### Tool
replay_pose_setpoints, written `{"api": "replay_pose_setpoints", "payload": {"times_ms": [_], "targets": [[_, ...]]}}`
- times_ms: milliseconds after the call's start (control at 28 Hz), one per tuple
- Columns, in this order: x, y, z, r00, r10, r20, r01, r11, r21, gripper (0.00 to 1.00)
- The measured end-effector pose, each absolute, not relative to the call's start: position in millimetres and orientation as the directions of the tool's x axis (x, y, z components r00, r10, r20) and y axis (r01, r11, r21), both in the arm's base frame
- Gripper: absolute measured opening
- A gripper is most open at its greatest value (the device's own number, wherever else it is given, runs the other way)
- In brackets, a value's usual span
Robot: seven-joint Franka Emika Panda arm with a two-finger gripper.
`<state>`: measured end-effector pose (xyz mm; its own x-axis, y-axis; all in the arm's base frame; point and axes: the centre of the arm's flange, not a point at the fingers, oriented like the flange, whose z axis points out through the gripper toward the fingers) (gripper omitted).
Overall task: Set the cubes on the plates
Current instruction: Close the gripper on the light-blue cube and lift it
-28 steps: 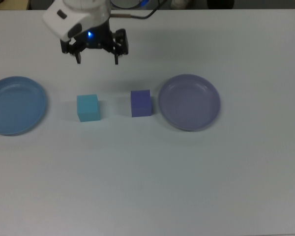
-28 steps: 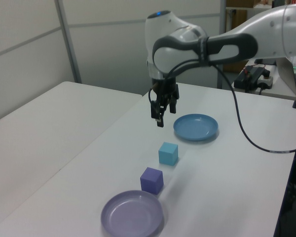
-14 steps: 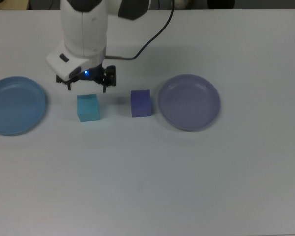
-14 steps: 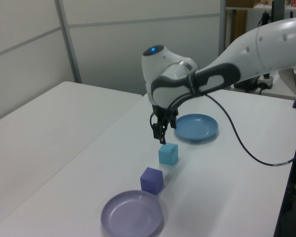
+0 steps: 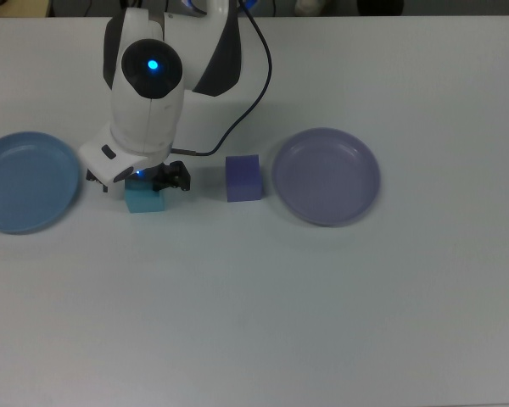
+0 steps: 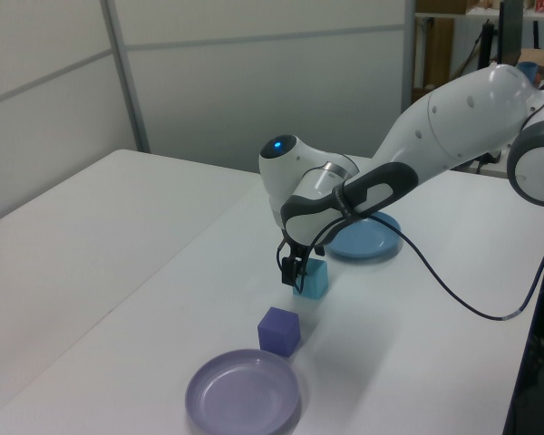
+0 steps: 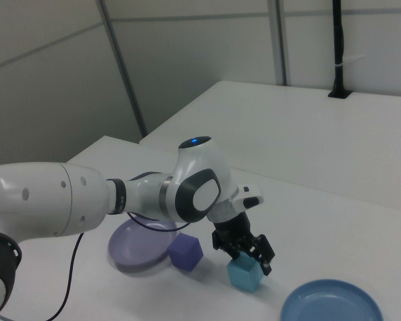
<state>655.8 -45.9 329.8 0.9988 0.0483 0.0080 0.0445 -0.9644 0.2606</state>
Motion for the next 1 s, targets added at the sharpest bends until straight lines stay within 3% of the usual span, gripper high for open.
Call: {"api": "replay_pose_setpoints", "payload": {"times_ms": [500,893,1000], "targets": [[649.2,-65.0,374.0,0.999,-0.004,0.050,-0.017,-0.963,0.269,1.00],[644.9,-61.7,365.0,1.000,0.004,0.029,-0.003,-0.965,0.263,1.00],[642.6,-55.5,358.7,1.000,0.020,0.011,0.018,-0.982,0.188,1.00]]}}
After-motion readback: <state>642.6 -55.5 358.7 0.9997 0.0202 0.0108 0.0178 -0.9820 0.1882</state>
